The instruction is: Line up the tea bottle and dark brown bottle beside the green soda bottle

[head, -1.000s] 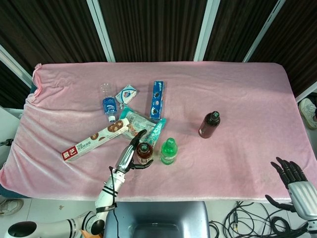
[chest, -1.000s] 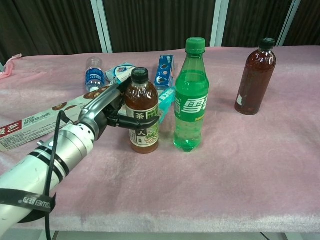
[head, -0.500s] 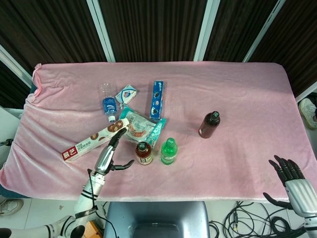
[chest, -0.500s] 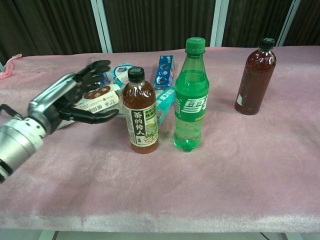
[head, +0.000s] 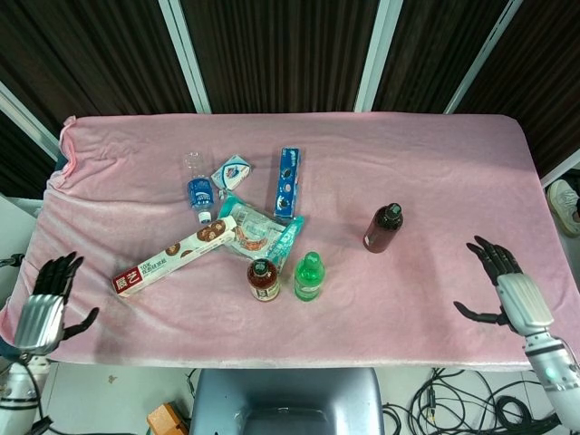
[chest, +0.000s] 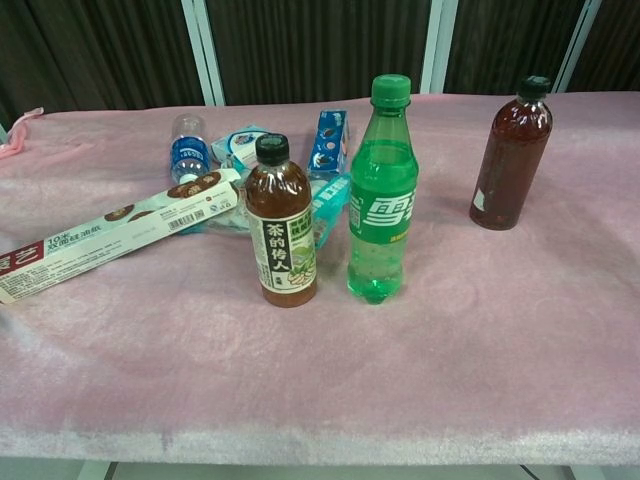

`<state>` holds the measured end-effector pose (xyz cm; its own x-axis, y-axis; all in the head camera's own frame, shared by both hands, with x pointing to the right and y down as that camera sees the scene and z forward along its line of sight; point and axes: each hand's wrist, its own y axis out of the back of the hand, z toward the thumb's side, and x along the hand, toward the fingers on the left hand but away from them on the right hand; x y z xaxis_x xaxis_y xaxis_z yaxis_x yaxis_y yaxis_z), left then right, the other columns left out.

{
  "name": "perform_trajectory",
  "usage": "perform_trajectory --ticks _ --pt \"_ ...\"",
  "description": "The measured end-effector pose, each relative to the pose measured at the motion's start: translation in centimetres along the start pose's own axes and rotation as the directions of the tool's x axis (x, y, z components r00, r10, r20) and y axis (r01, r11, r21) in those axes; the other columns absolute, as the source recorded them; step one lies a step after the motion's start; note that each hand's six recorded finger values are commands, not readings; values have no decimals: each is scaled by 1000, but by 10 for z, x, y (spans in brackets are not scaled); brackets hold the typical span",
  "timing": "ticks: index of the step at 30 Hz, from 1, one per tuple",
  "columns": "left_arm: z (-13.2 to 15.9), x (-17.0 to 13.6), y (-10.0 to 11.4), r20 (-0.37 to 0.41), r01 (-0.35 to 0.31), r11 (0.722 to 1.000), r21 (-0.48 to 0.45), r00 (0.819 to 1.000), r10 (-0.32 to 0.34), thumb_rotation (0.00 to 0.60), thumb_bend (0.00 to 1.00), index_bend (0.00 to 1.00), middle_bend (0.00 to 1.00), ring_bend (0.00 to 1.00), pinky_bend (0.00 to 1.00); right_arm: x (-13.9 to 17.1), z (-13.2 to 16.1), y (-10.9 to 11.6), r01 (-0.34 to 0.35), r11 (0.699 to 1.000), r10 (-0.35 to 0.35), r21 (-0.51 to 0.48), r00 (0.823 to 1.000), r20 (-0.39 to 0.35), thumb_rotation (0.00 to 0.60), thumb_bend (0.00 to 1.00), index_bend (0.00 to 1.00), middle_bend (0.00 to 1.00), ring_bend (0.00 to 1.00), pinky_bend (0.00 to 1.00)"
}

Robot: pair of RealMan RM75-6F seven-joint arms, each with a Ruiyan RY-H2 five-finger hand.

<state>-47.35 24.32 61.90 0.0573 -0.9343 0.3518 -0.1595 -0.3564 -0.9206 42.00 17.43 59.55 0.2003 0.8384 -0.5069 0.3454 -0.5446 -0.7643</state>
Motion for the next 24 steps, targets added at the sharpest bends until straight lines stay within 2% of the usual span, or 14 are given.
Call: perform_trajectory --ticks 2,4,12,20,24 --pt "-14 -15 5 -28 -11 998 66 1000 13 600 262 0 25 0 0 -20 2 1 2 999 -2 -50 1000 7 600 336 0 0 0 70" --pt "-19 -21 4 -40 -10 996 85 999 14 600 263 0 27 0 0 -41 4 1 5 996 -3 -94 1000 24 600 336 0 0 0 70" --pt "-29 -26 -5 -79 14 997 76 997 -8 600 271 0 29 0 0 -103 9 -10 -25 990 39 -136 994 100 600 335 0 0 0 73" --pt "-29 -27 -6 -86 27 998 60 996 -22 600 270 0 31 0 0 -146 26 -33 -90 979 111 -184 988 106 600 335 3 1 0 113" --pt "-27 -28 -8 -80 38 998 49 996 -34 600 270 0 31 0 0 -160 36 -51 -133 967 158 -217 982 100 600 335 95 49 6 150"
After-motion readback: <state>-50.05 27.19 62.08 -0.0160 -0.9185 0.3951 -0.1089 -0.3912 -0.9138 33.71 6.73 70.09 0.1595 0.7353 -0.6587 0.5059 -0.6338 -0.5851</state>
